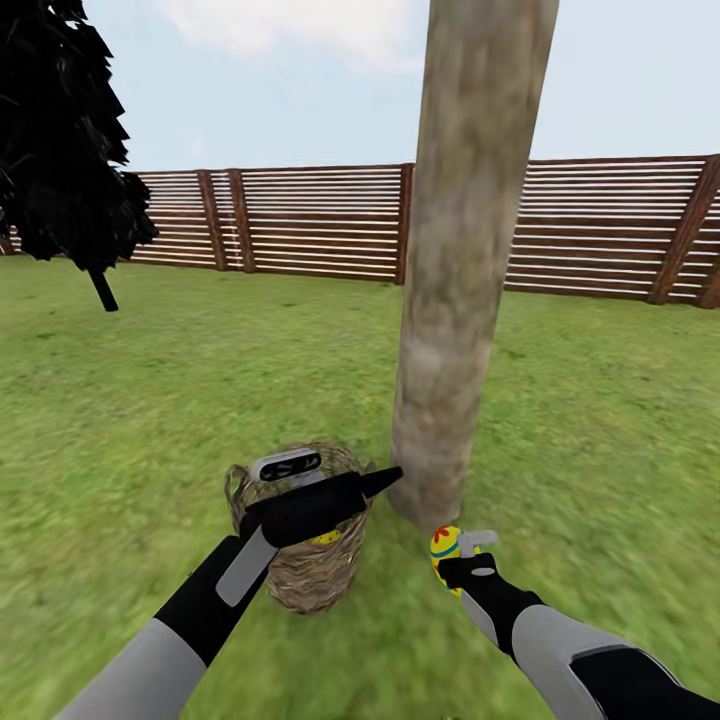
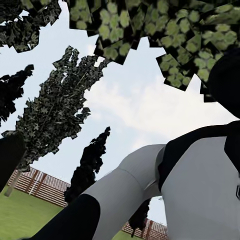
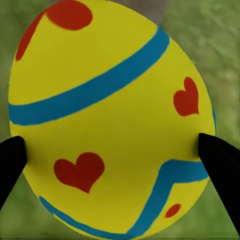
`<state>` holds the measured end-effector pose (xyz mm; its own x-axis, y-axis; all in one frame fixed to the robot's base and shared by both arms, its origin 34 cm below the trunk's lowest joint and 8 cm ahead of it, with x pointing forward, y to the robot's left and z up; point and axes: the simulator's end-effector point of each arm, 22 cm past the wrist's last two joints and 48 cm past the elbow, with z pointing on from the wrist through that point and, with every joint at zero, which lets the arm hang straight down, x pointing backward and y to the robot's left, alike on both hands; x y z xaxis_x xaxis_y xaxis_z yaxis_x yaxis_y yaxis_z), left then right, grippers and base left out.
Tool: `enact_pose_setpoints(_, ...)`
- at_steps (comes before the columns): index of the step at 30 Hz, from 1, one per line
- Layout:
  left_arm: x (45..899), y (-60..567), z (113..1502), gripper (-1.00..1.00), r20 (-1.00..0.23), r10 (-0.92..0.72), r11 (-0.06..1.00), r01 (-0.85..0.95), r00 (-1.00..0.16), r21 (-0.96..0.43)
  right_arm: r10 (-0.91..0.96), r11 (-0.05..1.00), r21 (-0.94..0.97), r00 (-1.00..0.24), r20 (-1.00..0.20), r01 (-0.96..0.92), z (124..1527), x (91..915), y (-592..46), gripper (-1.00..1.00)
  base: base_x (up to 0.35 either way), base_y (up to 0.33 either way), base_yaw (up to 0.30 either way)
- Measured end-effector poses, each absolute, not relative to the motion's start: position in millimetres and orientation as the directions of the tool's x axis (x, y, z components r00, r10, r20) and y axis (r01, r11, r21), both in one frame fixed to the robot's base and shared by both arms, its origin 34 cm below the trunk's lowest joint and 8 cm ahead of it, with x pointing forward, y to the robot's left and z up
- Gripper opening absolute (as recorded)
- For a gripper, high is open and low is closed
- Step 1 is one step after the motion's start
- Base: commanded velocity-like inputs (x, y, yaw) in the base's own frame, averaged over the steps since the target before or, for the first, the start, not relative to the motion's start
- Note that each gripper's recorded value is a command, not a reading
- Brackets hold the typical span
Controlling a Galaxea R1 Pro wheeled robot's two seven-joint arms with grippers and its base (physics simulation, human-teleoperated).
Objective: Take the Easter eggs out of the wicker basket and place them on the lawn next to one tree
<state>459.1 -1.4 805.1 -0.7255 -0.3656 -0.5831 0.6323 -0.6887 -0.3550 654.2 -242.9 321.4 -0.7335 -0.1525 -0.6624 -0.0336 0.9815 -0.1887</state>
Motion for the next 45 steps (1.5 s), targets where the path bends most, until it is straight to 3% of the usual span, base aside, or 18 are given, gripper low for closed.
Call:
enact_pose_setpoints(17,479.7,-8.5,777.3,1.00,-0.526,-0.365,-0.686,0.604,-0.768,-0.406,-0.142,0.979,-0.201,-0.793,-0.592,-0.026,295.0,654.6,-224.8,-1.00,0.000,0.000,0.000)
enact_pose_setpoints(24,478.8,-11.4,779.0,1.00,-0.523,-0.367,-0.690,0.602,-0.769,-0.401,-0.135,0.980,-0.197,-0.766,-0.628,-0.012,327.7,692.5,-222.1,-1.00,0.000,0.000,0.000)
enact_pose_setpoints(45,500.1,-11.5,742.9,1.00,-0.455,-0.366,-0.693,0.564,-0.812,-0.449,-0.125,0.984,-0.174,-0.780,-0.613,-0.021,289.5,695.4,-217.2,-1.00,0.000,0.000,0.000)
